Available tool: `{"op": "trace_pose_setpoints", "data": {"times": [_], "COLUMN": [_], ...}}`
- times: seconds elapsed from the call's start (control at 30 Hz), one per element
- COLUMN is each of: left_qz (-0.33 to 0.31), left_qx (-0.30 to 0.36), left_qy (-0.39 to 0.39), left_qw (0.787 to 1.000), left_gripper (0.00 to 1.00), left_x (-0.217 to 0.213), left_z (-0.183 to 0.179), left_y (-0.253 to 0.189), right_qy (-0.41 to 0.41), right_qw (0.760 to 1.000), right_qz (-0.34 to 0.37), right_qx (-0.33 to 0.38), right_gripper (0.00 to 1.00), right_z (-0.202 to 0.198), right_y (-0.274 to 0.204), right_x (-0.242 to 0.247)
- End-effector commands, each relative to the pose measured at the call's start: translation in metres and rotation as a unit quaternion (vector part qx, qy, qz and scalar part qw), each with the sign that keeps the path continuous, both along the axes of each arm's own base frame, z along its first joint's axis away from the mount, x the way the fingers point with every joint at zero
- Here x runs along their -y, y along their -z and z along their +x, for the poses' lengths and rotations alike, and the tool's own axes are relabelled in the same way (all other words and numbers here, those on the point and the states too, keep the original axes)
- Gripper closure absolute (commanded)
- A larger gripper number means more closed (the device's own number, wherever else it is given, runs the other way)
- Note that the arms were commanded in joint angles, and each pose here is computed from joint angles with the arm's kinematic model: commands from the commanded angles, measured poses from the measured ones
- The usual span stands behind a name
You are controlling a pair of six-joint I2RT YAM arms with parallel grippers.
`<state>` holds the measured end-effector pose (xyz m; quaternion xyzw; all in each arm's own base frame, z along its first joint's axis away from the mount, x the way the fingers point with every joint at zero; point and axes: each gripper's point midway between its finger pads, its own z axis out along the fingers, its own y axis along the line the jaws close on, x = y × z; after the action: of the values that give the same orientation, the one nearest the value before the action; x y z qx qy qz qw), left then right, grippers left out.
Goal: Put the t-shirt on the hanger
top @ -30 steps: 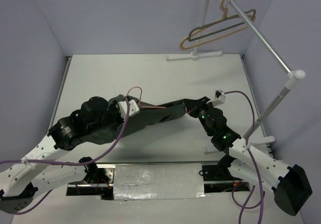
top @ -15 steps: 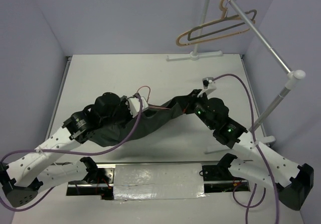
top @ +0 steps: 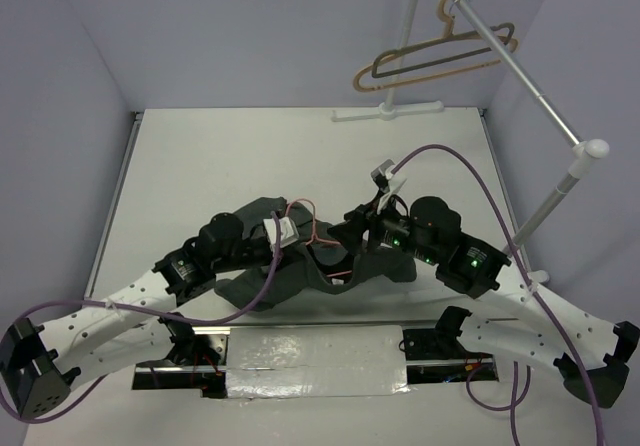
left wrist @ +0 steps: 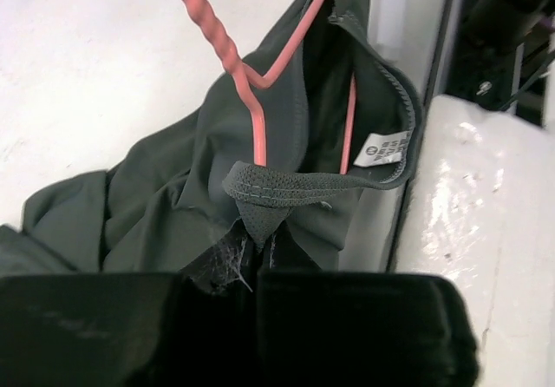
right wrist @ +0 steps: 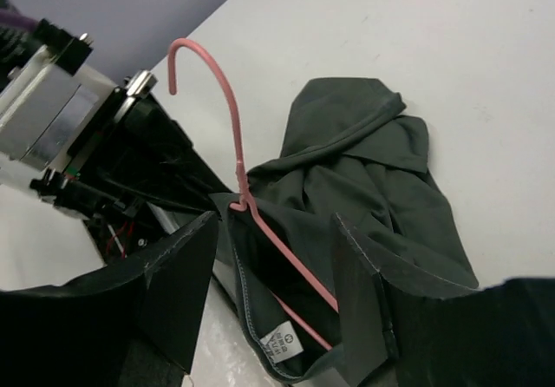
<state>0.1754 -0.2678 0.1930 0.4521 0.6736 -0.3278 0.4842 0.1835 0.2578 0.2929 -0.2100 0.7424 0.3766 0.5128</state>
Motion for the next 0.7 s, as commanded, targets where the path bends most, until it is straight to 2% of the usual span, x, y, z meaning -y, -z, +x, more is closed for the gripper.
{"op": "trace_pose_setpoints", "data": {"times": [0.0, 0.27, 0.47, 0.57, 0.63, 0.67], "left_qz": [-0.107, -0.124, -0.129, -0.134, -0.145, -0.146], "left_qx": [0.042, 0.043, 0.040, 0.036, 0.039, 0.037], "left_qy": [0.044, 0.074, 0.089, 0.094, 0.101, 0.092], "left_qw": [0.992, 0.989, 0.987, 0.986, 0.983, 0.984], "left_gripper": [1.00, 1.00, 1.00, 1.00, 1.00, 1.00], "left_x": [0.020, 0.023, 0.026, 0.028, 0.029, 0.029], "left_z": [-0.011, -0.024, -0.030, -0.031, -0.033, -0.031], "left_y": [-0.055, -0.060, -0.059, -0.057, -0.059, -0.060], "right_qy": [-0.048, -0.095, -0.138, -0.152, -0.155, -0.150], "right_qw": [0.998, 0.993, 0.984, 0.980, 0.979, 0.980], "right_qz": [0.003, 0.016, 0.052, 0.065, 0.069, 0.068], "right_qx": [0.046, 0.068, 0.102, 0.111, 0.112, 0.107], "right_gripper": [0.37, 0.36, 0.37, 0.41, 0.78, 1.00], "right_z": [-0.016, -0.015, -0.015, -0.011, -0.008, -0.006], "right_y": [-0.027, -0.038, -0.058, -0.066, -0.070, -0.070], "right_x": [-0.001, -0.026, -0.051, -0.064, -0.070, -0.070]}}
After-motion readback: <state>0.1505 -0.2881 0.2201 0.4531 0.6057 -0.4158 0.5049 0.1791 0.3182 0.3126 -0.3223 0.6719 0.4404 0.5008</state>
